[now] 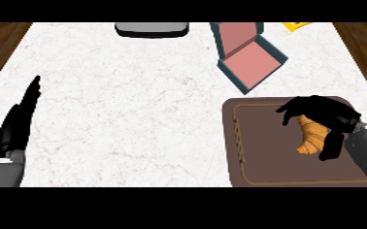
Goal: Pick the croissant from the tray and place it in the cardboard box
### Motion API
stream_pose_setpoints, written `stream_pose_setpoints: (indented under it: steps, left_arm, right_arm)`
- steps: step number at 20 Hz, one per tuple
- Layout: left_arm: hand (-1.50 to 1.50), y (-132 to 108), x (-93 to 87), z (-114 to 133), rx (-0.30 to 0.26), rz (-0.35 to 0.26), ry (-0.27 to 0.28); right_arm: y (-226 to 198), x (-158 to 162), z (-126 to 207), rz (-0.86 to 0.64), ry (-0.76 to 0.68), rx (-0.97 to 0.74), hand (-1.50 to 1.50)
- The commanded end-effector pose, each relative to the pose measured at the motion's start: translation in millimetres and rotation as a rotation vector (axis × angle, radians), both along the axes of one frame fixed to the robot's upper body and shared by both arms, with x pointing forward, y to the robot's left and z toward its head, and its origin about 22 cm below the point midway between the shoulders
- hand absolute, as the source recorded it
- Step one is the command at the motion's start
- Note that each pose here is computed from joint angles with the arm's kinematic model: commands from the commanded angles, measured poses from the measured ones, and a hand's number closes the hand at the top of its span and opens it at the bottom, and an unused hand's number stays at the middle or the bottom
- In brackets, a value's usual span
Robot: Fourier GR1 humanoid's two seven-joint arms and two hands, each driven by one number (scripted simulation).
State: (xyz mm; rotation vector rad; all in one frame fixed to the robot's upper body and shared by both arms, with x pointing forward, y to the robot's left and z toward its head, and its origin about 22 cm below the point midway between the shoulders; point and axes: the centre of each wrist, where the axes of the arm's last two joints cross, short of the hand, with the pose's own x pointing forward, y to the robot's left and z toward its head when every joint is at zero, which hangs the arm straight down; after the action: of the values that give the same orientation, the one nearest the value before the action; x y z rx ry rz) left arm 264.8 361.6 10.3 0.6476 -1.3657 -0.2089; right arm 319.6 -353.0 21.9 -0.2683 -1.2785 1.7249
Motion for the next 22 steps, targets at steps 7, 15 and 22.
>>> stream_pose_setpoints:
  steps: [7,15,22]
  left_arm:
    - [0.00,-7,1.0,0,0.016,-0.015,-0.010]
    - [0.00,-3,-9.5,-4,-0.008,-0.002,0.002]
    - [0.00,-1,-14.5,-1,0.008,0.012,0.003]
  right_arm:
    - [-22,12,-8,-0.245,-0.205,0.021,1.50]
    - [-102,15,49,-0.771,-0.386,-0.033,1.50]
    - [-98,18,91,-0.753,-0.674,0.069,1.50]
